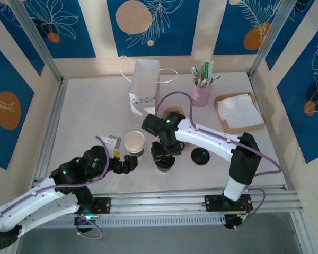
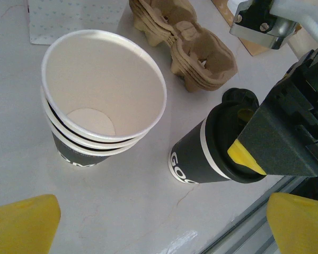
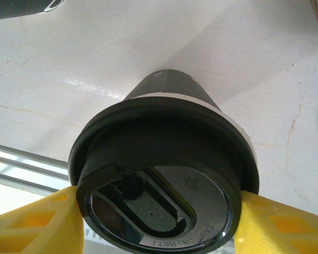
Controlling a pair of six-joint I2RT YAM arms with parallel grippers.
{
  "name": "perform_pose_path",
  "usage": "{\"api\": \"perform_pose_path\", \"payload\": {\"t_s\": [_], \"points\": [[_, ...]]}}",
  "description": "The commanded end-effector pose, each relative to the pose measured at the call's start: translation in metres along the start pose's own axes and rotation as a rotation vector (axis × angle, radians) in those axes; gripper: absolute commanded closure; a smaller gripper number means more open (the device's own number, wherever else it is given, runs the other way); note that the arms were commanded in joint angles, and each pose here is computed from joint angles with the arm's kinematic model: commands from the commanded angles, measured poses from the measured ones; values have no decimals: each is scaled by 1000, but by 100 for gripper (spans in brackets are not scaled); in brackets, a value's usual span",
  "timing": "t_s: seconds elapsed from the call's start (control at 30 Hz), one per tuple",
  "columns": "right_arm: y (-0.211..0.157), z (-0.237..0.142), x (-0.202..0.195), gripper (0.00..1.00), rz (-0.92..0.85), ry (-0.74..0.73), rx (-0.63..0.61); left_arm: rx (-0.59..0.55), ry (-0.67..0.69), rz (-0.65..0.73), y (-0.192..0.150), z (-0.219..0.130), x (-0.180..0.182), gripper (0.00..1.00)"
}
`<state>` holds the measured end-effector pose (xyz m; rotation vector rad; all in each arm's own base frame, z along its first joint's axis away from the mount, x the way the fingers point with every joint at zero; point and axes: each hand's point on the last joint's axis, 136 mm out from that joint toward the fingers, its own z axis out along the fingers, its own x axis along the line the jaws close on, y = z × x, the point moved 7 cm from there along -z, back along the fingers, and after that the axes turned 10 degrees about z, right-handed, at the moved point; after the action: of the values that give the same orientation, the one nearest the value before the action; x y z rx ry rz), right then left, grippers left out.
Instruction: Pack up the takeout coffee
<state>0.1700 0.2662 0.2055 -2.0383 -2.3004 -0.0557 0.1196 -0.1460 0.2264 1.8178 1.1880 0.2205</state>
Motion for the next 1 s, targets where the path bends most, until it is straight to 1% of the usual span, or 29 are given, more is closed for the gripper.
{"api": "perform_pose_path", "payload": {"t_s": [0.0,0.43,0.83,0.97], "points": [[-4,22,2,37,13,-29,77,-22,6,1,3,0,1,0],[-7,39,-1,37,20,-56,114,-22,2,5,5,0,0,0],[-17,58,-6,37,10,-198,135,-20,5,2,3,1,1,0],[-22,64,-8,37,15,-212,144,-19,7,0,2,0,2,0]]}}
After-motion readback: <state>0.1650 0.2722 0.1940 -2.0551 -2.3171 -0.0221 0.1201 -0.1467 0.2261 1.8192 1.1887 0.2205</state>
